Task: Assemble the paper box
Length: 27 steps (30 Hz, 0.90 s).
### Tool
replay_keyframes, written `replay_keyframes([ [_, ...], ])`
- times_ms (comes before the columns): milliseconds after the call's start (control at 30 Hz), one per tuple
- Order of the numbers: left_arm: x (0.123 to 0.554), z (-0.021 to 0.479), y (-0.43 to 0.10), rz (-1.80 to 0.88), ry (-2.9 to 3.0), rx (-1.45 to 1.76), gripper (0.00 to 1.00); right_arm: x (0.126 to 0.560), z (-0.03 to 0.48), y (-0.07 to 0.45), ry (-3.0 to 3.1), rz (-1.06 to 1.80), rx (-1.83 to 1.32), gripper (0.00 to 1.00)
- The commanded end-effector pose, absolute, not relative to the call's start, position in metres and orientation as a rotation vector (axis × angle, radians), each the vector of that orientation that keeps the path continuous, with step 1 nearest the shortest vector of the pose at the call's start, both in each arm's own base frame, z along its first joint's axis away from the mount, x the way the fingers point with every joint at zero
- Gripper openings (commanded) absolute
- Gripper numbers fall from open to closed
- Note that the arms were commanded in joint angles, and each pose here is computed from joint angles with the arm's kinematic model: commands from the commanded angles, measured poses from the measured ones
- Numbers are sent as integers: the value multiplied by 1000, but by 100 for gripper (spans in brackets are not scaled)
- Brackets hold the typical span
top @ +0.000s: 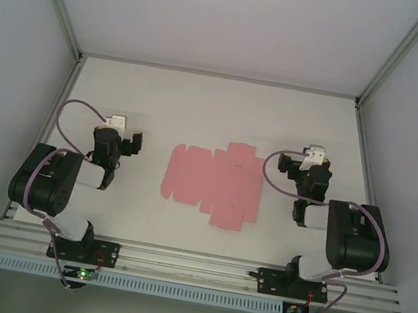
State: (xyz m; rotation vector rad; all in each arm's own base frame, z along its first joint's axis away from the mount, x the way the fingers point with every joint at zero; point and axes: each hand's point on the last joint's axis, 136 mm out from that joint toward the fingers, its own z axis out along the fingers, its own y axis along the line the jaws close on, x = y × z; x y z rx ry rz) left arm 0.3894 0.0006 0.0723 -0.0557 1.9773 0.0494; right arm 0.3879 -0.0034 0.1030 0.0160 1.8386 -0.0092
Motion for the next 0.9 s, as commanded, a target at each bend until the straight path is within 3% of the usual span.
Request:
replay_keyframes([
  [0,397,87,7,54,1938,-63,100,392,115,-2,1803,-1,22,98],
  [700,399,86,6,11,1952,-61,100,391,115,-2,1803,7,22,98],
  [867,404,99,8,14,2003,-69,100,391,147,-11,1816,-53,84,98],
])
